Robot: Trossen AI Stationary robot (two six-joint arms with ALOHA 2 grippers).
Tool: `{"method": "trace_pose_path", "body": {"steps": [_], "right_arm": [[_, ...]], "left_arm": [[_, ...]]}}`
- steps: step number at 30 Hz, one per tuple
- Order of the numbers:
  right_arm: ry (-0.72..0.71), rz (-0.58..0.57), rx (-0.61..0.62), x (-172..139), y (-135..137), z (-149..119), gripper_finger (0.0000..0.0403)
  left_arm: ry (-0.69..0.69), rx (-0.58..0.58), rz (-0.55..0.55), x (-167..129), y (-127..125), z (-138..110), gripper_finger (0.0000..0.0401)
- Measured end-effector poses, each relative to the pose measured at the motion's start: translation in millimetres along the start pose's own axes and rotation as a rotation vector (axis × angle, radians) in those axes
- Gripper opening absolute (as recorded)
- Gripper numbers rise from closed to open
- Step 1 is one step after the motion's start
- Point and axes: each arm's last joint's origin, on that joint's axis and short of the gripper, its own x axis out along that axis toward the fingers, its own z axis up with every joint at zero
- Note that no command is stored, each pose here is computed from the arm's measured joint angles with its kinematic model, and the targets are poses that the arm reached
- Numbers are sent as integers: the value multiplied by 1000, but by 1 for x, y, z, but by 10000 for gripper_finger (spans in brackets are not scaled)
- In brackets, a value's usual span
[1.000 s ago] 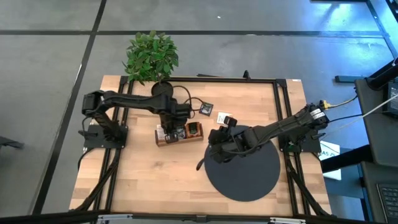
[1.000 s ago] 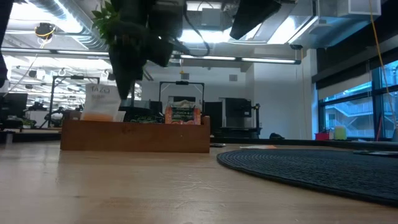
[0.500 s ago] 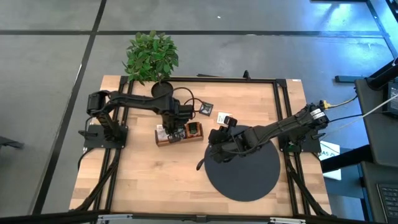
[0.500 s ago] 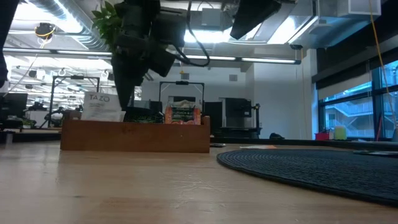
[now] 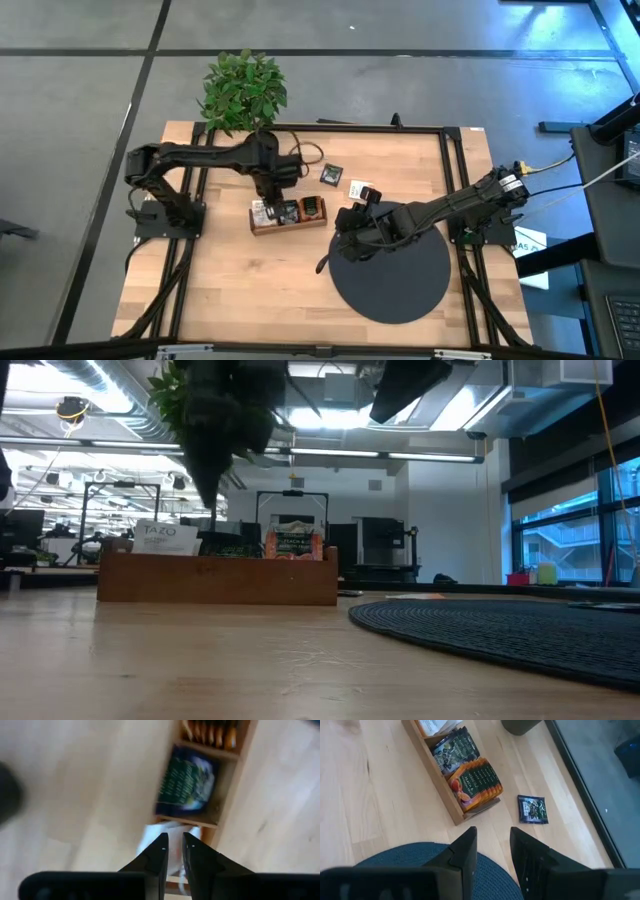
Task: Pick & Place Tea
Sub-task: Put the white tea bag into the left section of the wooden organizer
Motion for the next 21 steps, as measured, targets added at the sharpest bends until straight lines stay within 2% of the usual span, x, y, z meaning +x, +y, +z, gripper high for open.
{"method": "trace_pose_path", "body": {"steps": [3, 6, 8, 11, 14, 17, 21], "right_arm": [[2, 37, 27, 0, 2, 1, 120], [15, 106, 54, 0, 4, 2, 120], [23, 91, 133, 2, 1, 3, 120], [94, 6, 254, 9, -13, -1, 120], [224, -117, 296, 15, -34, -10, 120], [321, -226, 367, 24, -57, -17, 120], [385, -292, 453, 52, -83, -23, 120]], "left_arm": [[-116, 0, 58, -23, 4, -8, 52], [-260, 2, 70, -46, 2, -15, 50], [-345, 16, 64, -59, -2, -20, 50], [-474, 27, 33, -73, -7, -28, 52], [-600, 51, -80, -80, -13, -37, 54], [-704, 93, -214, -80, -15, -46, 52], [-834, 86, -265, -73, -11, -55, 50]]}}
